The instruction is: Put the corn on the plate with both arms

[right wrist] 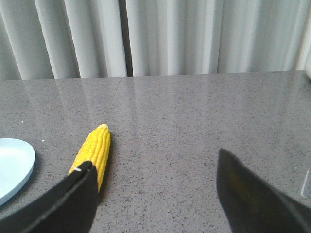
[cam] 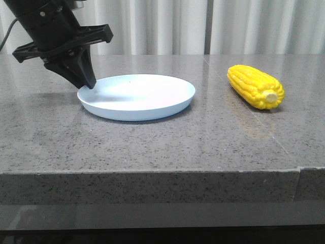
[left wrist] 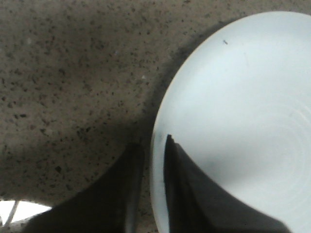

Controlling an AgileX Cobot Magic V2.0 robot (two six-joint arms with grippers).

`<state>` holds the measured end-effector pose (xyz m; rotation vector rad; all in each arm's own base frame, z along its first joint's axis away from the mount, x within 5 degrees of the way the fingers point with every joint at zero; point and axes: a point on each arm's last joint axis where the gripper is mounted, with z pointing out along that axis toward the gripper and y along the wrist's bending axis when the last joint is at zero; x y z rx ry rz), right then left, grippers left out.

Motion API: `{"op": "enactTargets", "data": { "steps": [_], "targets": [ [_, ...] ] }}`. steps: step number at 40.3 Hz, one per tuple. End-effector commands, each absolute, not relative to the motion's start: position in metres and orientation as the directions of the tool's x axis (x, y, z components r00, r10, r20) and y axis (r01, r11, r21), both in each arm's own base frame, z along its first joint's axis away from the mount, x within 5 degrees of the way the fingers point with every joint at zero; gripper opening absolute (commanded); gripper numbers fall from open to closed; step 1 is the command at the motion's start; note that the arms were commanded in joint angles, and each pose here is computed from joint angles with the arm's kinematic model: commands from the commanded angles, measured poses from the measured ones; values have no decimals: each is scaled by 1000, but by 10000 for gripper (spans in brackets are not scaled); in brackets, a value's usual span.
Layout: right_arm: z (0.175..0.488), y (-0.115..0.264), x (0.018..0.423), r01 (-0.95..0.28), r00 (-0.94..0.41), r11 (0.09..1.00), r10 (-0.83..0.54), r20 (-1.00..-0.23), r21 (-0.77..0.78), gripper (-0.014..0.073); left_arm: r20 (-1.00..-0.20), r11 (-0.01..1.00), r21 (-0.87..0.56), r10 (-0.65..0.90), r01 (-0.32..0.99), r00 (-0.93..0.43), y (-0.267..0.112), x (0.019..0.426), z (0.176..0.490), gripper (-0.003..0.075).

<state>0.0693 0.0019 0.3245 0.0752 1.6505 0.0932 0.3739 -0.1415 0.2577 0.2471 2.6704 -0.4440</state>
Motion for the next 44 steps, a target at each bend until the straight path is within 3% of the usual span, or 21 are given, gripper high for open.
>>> {"op": "enactTargets", "data": {
  "steps": [1, 6, 10, 13, 22, 25, 33, 44],
  "targets": [
    [343, 1, 70, -5, 25, 995, 98, -995, 98, 542, -576, 926, -267, 67, 266, -815, -137, 369, 306, 269],
    [343, 1, 70, -5, 25, 995, 98, -995, 98, 542, -635, 936, -200, 102, 290, -765, -128, 355, 332, 349],
    [343, 1, 70, -5, 25, 995, 98, -995, 98, 542, -665, 945, -139, 133, 297, -735, -118, 339, 348, 339],
    [343, 1, 70, -5, 25, 995, 98, -995, 98, 542, -677, 952, -107, 142, 287, -722, -111, 326, 354, 289],
    [343, 1, 70, -5, 25, 995, 98, -995, 98, 542, -753, 967, 1, 170, 257, -636, -87, 282, 355, 29],
    [343, 1, 70, -5, 25, 995, 98, -995, 98, 542, -777, 970, 28, 172, 240, -606, -79, 268, 353, -19],
    [343, 1, 70, -5, 25, 995, 98, -995, 98, 542, -813, 975, 32, 155, 222, -561, -66, 233, 343, -20],
    [343, 1, 70, -5, 25, 995, 98, -995, 98, 542, -937, 968, -5, 83, 251, -339, -51, 173, 334, -20]
  ]
}}
